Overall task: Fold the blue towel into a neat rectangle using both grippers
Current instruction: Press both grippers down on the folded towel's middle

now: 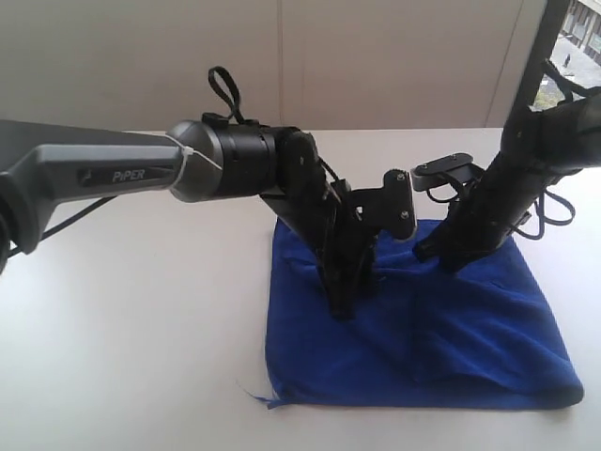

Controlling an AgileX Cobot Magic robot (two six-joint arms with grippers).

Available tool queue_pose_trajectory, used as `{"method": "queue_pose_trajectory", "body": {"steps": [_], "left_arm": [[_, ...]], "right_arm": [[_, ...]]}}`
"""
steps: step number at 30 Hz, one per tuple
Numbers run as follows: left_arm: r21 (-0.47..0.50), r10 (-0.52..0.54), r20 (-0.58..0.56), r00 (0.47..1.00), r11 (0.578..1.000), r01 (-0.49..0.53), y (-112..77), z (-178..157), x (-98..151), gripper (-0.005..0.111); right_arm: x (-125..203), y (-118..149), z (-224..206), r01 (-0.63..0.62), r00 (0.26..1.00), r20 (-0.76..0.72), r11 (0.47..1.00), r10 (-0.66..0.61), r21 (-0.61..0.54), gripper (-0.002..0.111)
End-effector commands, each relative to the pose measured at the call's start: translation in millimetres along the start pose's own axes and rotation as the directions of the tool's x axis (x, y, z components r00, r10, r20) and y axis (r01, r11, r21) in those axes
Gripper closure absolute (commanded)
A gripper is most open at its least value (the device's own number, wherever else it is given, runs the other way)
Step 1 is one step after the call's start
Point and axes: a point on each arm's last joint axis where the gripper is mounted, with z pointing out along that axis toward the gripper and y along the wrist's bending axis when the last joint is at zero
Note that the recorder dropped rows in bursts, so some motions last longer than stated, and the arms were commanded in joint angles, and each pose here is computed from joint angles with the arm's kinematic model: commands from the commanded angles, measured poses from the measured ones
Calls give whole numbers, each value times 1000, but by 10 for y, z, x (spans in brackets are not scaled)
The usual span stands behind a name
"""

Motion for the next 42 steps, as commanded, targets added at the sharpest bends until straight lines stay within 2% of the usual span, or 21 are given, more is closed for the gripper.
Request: {"method": "queue_pose_trajectory", "body": {"steps": [1,5,10,12,20,29,35,42], "left_arm": [[17,-8,-10,1000,1000,8,-50,139,24,60],[17,-4,-20,1000,1000,4,-55,183,51,65],[-2,3,-9,1000,1000,-3,-30,113,14,85],[-9,4,-4,1000,1000,-4,-21,85,-1,88],[-7,44,-29,999,999,-44,-15,11,-6,90],[137,134,-155,979,984,-113,-122,-102,91,90],[188,211,-237,948,968,-168,-138,-209,152,90],[242,236,-274,932,955,-171,-172,-300,174,90]], "right_arm": [[10,-28,63,9,1000,-8,1000,-9,2,108],[7,-30,63,9,1000,-4,1000,-9,4,108],[-4,-36,63,9,1000,8,1000,-9,11,108],[-6,-37,63,9,1000,9,1000,-9,11,108],[-7,-38,63,9,1000,11,1000,-9,12,108],[-7,-38,63,9,1000,11,1000,-9,12,108],[-6,-37,63,9,1000,9,1000,-9,11,108],[-6,-36,63,7,1000,10,1000,-7,11,108]]}}
